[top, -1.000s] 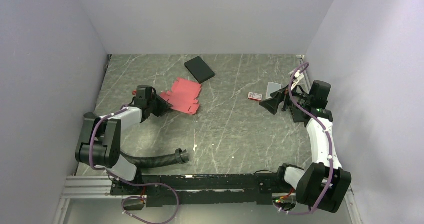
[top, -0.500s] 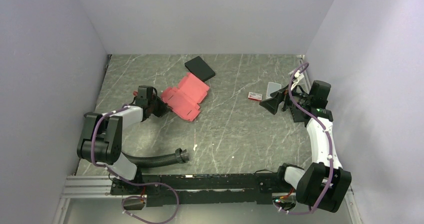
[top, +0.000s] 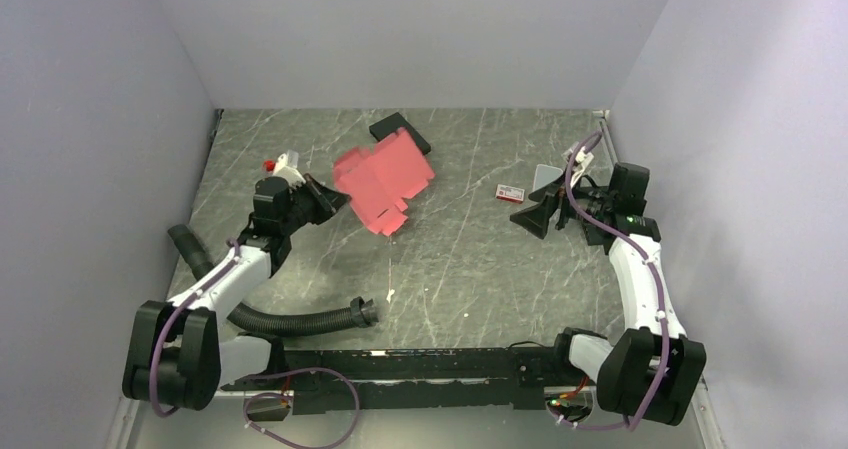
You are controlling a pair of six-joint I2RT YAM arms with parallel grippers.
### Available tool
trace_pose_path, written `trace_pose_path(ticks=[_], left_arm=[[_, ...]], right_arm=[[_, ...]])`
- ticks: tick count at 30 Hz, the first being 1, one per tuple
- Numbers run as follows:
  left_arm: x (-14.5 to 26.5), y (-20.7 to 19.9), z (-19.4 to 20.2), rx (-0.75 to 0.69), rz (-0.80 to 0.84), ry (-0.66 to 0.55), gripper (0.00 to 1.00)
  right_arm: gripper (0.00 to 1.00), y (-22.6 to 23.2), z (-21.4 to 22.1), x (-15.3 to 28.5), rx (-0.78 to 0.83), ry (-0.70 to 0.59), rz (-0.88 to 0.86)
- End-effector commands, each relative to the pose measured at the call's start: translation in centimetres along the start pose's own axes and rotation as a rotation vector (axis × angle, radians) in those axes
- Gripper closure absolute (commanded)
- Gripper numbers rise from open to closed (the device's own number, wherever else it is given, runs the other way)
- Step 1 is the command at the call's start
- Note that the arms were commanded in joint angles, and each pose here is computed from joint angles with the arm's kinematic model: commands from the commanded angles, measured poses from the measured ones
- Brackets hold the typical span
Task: Fold the paper box
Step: Pick up the paper box from the center of the board.
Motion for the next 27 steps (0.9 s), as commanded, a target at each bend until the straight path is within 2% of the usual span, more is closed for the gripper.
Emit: trace_pose_path(ticks=[1, 7, 14, 27], left_arm=[[0.6, -4.2, -0.8, -0.281, 0.281, -0.060, 1.00], [0.5, -7.6, 0.9, -0.435, 0.487, -0.008, 1.00], [0.7, -10.7, 3.9, -0.611, 0.616, 0.042, 1.00], [0.2, -12.6, 6.7, -0.663, 0.702, 0.104, 1.00]], right_arm=[[0.00, 1.1, -1.0, -0.7, 0.103, -0.010, -0.083], [0.00, 1.3, -1.0, -1.3, 0.107, -0.018, -0.099], [0.00, 0.6, -1.1, -1.7, 0.066, -0.035, -0.082], [0.01, 0.9, 0.1, -3.0, 0.043, -0.028, -0.168]])
Point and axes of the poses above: each gripper's point midway between its finger pads, its own x axis back along the fingers, its own y axis along the line the jaws close on, z = x × y, the point moved 8 cm from there along x, back along the fingers, and after that the axes turned 2 degrees about -x, right-handed, at the moved point
